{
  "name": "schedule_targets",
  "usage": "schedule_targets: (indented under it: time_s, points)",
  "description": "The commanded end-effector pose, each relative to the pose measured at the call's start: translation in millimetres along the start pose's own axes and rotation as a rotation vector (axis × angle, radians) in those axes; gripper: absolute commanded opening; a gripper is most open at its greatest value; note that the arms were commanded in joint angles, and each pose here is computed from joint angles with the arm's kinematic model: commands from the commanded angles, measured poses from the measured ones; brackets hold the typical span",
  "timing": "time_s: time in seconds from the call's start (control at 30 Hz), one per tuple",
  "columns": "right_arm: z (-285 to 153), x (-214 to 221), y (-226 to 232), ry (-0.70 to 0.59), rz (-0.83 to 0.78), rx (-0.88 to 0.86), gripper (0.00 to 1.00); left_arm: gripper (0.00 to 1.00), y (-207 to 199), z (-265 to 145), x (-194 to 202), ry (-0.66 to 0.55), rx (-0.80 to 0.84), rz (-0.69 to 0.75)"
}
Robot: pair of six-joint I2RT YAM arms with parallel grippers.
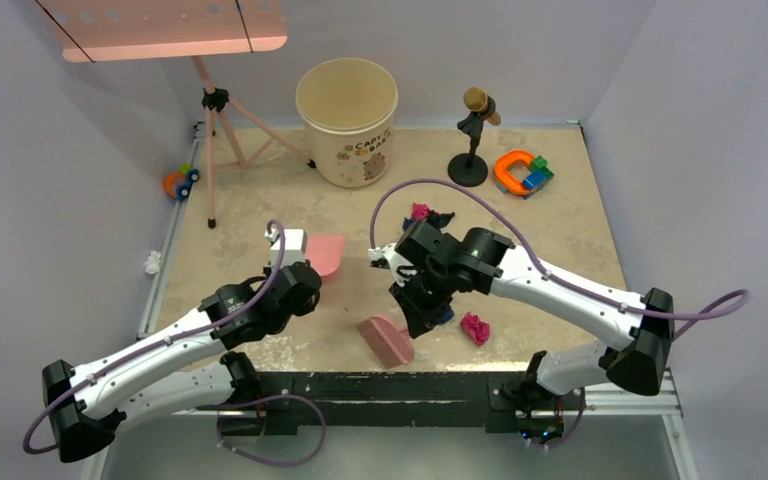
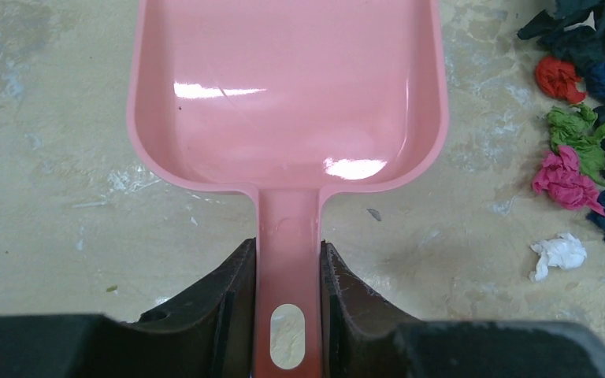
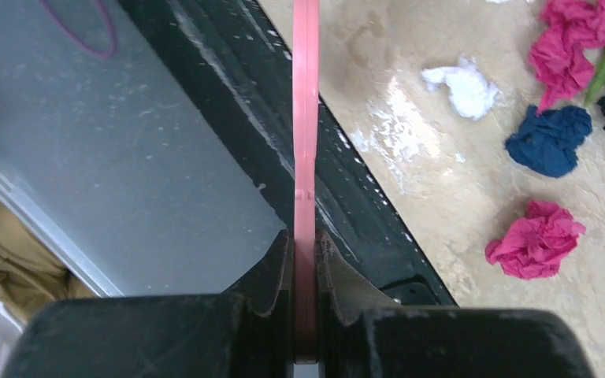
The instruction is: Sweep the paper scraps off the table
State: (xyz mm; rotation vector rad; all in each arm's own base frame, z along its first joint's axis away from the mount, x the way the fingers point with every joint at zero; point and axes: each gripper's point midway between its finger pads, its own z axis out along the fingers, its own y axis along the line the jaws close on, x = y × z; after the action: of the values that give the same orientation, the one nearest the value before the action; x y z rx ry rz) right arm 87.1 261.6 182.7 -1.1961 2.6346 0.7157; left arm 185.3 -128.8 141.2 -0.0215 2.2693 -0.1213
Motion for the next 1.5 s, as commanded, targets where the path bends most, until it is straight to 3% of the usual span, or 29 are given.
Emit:
schedule_targets:
  time_s: [0.0, 0.33, 0.5, 0.73, 0.97, 1.13, 1.33, 1.47]
  points:
    - [7.6, 1.8, -21.4, 0.052, 0.017, 0.125, 0.0, 0.0, 5.6, -6.7, -14.4, -0.047, -0.022, -0.042]
    - [22.0, -2.2, -83.6, 0.145, 0.099, 0.492, 0.0, 0.0, 9.3, -4.1, -6.1, -0.036, -0.026, -0.041]
    - [-9.0, -24.7, -123.4, 0.095, 0.15, 0.752, 0.0, 0.0, 10.9, -5.4, -8.4, -0.047, -0.027, -0.035]
    - [-60.6, -59.8, -143.6, -0.03, 0.197, 0.93, 0.0, 0.0, 8.6, -5.3, -10.4, -0.052, -0.017, -0.032]
    - [-106.6, -81.8, -116.3, -0.274, 0.221, 0.801, 0.0, 0.0, 6.8, -6.4, -12.3, -0.057, -0.007, -0.037]
    - [-129.4, -41.9, -139.1, -0.29, 0.383, 0.979, 0.0, 0.0, 0.9, -3.8, -12.6, -0.054, 0.009, -0.029]
    - [-126.3, 6.6, -124.7, -0.396, 0.748, 0.769, 0.0, 0.0, -11.1, 1.5, -11.5, -0.055, 0.054, -0.024]
    - [-113.6, 44.6, -117.8, -0.351, 0.794, 0.695, 0.0, 0.0, -17.6, 4.1, -10.3, -0.051, 0.078, -0.016]
